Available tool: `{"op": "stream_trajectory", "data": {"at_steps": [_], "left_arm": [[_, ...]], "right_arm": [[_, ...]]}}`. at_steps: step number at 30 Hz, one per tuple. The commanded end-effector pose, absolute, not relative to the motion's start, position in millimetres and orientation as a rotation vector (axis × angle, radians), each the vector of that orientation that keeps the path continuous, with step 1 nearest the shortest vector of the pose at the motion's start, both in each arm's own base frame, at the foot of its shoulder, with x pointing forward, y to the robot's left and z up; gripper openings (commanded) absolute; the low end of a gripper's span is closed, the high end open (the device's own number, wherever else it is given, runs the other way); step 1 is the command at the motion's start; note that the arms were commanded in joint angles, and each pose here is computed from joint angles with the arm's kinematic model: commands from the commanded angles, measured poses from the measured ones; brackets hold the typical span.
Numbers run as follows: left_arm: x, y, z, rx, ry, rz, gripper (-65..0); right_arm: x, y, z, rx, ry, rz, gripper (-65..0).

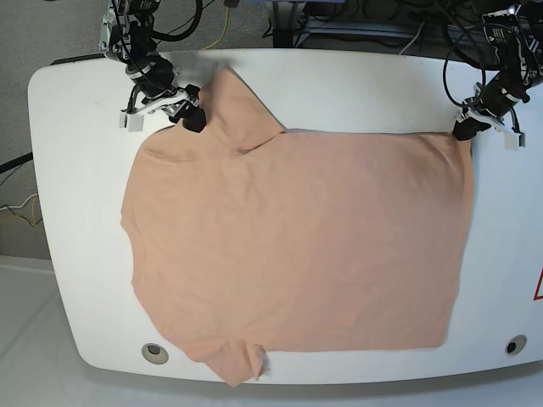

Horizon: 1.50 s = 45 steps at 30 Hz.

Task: Fold the T-shirt properly
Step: 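Close the right gripper on the sleeve shoulder beside it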

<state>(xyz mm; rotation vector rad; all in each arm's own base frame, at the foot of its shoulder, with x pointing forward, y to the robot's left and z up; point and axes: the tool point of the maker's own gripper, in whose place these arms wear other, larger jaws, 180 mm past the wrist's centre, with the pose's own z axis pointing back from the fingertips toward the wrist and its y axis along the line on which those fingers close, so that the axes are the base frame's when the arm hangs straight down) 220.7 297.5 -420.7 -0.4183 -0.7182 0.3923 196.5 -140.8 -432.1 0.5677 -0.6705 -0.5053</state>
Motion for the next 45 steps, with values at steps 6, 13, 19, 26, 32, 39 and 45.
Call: {"op": "stream_trajectory", "data": {"at_steps": [6, 13, 19, 26, 32, 39, 45], "left_arm": [[221, 303, -417, -0.403, -0.718, 0.376, -65.0], [222, 303, -416, -0.405, -0.72, 0.374, -65.0], [221, 304, -415, -0.401, -0.721, 0.373, -65.0], [222, 304, -413, -0.409, -0.732, 0.373, -65.0], [222, 305, -411, -0.407, -0.736, 0.368, -65.0], [223, 307, -404, -0.399, -0.756, 0.354, -65.0], [223, 304, -391, -0.391, -0.787, 0.318, -65.0]], "right_arm": [[177, -151, -451, 0.498, -0.583, -0.509, -41.8], [187, -151, -444, 0.5, -0.635, -0.494, -53.1], [189, -151, -443, 0.501, -0.648, -0.487, -65.0], [190, -152, -435, 0.503, -0.667, -0.465, -65.0], [189, -155, -427, 0.499, -0.683, -0.46, -65.0], [187, -162, -412, 0.484, -0.722, -0.455, -65.0], [178, -182, -397, 0.442, -0.761, -0.472, -65.0]]}}
